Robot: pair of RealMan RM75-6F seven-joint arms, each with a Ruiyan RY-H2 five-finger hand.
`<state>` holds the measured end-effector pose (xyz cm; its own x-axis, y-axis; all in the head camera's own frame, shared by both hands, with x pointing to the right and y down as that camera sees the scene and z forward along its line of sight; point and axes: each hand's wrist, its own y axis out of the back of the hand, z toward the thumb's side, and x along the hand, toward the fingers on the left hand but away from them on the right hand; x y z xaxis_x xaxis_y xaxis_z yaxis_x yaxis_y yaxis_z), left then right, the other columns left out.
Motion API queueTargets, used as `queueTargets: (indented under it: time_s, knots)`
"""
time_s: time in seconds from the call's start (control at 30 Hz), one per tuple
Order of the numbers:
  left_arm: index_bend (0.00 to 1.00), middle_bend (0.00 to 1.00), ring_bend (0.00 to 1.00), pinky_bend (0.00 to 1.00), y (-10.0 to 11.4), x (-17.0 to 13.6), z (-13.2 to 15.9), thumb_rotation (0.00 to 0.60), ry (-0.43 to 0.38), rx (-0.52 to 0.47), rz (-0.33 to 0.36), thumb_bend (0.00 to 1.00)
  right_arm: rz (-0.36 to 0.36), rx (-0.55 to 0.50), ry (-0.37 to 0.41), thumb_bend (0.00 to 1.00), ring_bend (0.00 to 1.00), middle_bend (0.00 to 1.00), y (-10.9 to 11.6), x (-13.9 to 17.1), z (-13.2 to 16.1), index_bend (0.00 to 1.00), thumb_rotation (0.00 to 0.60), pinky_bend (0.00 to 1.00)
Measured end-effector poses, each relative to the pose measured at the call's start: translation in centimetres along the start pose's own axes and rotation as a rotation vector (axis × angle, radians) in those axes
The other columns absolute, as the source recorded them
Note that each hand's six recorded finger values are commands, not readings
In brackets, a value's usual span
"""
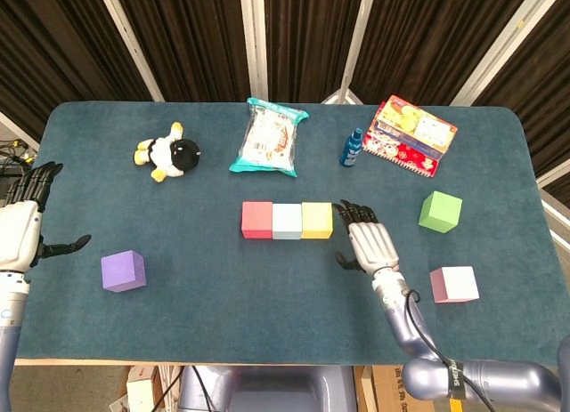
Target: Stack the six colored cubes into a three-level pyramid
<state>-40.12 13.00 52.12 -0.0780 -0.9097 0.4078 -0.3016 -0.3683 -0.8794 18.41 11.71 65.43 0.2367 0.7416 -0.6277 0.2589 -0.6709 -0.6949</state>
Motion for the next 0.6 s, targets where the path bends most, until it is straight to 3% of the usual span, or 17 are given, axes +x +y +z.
queueTargets:
  time_s: [0.2, 0.6]
  knots:
    - [0.00, 0.02, 0.00, 0.04, 0.1, 0.0, 0.0, 0.600, 0.002, -0.008, 0.004, 0.12, -0.019, -0.003, 0.033, 0.31, 0.00, 0.00, -0.5, -1.1, 2.3, 0.00, 0.600, 0.00]
    - [0.00, 0.02, 0.00, 0.04, 0.0, 0.2, -0.2, 0.600, 0.009, -0.029, -0.002, 0.12, -0.008, -0.029, 0.026, 0.31, 0.00, 0.00, -2.7, -2.8, 5.5, 0.00, 0.600, 0.00]
